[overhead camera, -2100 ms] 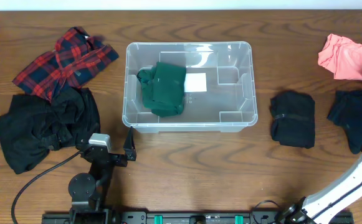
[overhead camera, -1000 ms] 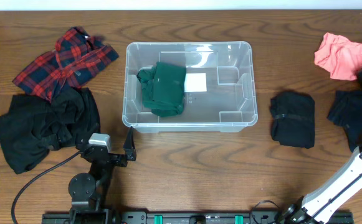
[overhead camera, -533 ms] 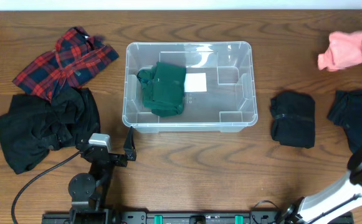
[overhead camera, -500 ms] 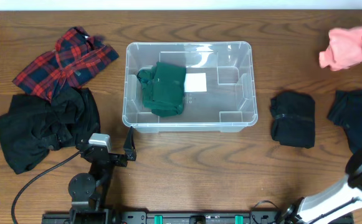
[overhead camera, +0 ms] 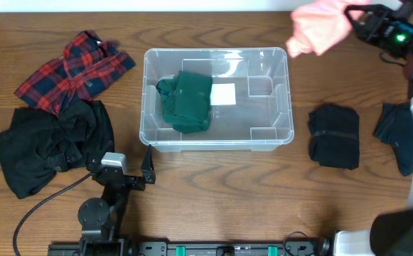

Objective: Pack container
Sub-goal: 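Carry the pink shirt with the right gripper into the container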

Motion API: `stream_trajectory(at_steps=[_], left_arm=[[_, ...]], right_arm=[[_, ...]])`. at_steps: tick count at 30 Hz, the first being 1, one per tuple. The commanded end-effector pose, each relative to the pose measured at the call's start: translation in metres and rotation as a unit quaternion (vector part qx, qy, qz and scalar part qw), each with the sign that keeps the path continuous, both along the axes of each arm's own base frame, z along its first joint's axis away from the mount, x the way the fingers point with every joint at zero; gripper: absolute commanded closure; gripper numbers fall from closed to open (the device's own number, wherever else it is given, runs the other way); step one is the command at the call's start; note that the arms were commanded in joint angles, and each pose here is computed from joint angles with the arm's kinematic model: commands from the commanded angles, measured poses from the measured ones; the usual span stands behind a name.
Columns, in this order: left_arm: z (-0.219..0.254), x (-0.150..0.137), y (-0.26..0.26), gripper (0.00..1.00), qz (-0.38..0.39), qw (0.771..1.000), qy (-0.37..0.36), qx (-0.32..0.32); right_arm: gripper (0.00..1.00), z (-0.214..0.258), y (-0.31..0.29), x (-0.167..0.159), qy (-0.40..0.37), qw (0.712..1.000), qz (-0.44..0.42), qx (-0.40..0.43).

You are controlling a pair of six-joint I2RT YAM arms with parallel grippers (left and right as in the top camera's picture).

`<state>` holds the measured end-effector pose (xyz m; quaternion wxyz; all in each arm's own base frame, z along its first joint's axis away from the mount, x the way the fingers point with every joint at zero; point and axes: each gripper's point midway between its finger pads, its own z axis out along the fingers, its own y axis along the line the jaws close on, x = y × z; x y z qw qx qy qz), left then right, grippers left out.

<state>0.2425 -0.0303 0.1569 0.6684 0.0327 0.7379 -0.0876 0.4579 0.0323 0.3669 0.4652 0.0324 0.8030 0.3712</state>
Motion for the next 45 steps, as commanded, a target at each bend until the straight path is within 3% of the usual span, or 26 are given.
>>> stream_trajectory(at_steps=[1,10,20,35,45], left_arm=[[-0.017,-0.001,-0.002,0.02,-0.004,1.000,0.026,-0.001],[-0.017,-0.001,-0.002,0.02,-0.004,1.000,0.026,-0.001],[-0.017,-0.001,-0.002,0.02,-0.004,1.000,0.026,-0.001],[-0.017,-0.001,-0.002,0.02,-0.004,1.000,0.026,-0.001],[-0.017,-0.001,-0.002,0.02,-0.004,1.000,0.026,-0.001]], right_arm=[[0.99,0.040,0.044,-0.031,-0.051,0.997,0.060,-0.002],[0.99,0.032,0.146,-0.066,-0.058,0.979,0.193,-0.023],[0.99,-0.029,0.179,-0.075,-0.020,0.960,0.262,-0.098],[0.99,-0.152,0.211,-0.045,0.089,0.935,0.322,-0.121],[0.99,-0.179,0.211,-0.036,0.106,0.931,0.327,-0.124]])
